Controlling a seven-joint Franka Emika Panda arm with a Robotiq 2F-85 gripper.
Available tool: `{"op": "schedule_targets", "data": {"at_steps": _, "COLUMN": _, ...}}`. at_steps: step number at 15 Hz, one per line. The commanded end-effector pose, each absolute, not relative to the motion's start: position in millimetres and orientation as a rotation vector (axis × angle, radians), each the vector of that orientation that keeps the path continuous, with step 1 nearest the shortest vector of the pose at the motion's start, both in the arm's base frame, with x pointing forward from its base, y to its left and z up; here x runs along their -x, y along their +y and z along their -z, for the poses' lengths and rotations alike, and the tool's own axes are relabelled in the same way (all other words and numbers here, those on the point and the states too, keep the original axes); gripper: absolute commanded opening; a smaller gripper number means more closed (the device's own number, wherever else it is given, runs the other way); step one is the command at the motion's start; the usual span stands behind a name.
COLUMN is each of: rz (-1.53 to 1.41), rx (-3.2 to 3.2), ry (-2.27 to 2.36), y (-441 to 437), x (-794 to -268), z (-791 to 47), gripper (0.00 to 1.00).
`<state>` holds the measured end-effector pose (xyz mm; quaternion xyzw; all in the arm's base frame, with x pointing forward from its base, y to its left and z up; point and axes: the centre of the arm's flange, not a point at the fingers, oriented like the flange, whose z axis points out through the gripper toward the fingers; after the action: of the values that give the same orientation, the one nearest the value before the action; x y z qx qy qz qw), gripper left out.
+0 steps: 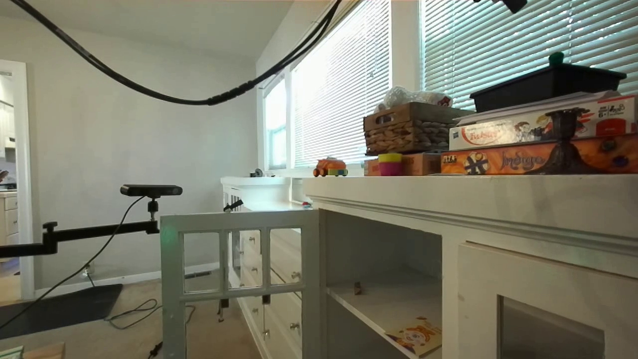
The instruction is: Remove the marker and green ball from the black tray and put them on the cabinet top
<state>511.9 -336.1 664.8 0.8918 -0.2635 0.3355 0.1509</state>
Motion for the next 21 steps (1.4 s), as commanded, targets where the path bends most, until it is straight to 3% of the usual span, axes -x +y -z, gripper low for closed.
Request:
{"op": "schedule_targets", "data": {"at_steps": 1, "rz": -0.964, "rx": -2.560, "ry": -0.758, "y": -336.8, "x": -511.4, "z": -665.0, "gripper": 1.00}}
{"op": "schedule_targets", "data": {"at_steps": 21, "rz": -1.158, "rx": -2.665, "ry": -0.458, "y": -358.4, "x": -598.0, "z": -648.7, "gripper": 1.00}}
